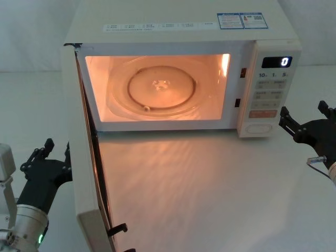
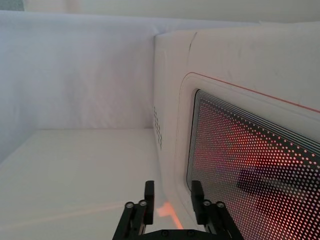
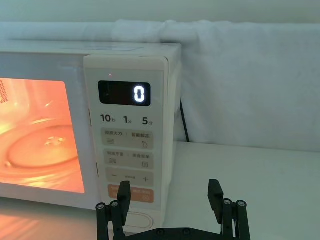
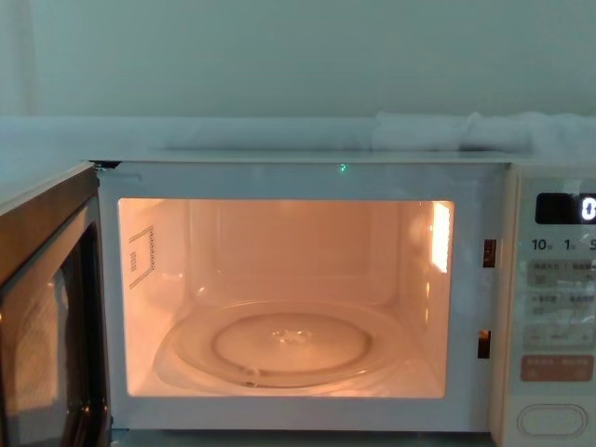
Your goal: Press the button to open the microwave door with one hand; close the microwave door with the other hand.
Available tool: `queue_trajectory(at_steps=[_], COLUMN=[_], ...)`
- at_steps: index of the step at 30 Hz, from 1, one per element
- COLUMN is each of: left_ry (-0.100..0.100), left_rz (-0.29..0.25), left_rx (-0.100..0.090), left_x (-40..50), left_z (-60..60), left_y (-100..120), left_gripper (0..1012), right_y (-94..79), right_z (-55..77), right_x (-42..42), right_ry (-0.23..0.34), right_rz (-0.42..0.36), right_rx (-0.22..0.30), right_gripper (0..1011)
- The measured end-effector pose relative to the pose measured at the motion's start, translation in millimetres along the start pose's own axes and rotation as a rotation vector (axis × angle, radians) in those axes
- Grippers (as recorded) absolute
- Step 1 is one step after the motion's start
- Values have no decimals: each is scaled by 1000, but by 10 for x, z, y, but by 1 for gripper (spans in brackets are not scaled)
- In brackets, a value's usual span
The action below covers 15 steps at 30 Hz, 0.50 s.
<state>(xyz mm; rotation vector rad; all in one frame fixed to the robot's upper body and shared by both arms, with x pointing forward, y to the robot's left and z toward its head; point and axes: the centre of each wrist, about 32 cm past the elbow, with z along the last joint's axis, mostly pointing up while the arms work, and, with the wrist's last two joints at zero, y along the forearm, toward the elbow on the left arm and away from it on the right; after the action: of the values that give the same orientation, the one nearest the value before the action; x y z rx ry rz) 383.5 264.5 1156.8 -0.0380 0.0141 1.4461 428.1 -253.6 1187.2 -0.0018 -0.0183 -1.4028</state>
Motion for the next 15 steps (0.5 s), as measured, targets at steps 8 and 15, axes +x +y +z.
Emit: queue_trajectory(at_steps=[8,15], left_ry=[0,0], left_rz=[0,0], left_rx=[0,0], left_x=[0,0], left_z=[0,0], left_y=[0,0], left_gripper=[212,23], right_y=[0,0], right_z=[0,0], right_x=[0,0], right_ry=[0,0], right_rz=[0,0], right_rx=[0,0], right_gripper=[1000,1000])
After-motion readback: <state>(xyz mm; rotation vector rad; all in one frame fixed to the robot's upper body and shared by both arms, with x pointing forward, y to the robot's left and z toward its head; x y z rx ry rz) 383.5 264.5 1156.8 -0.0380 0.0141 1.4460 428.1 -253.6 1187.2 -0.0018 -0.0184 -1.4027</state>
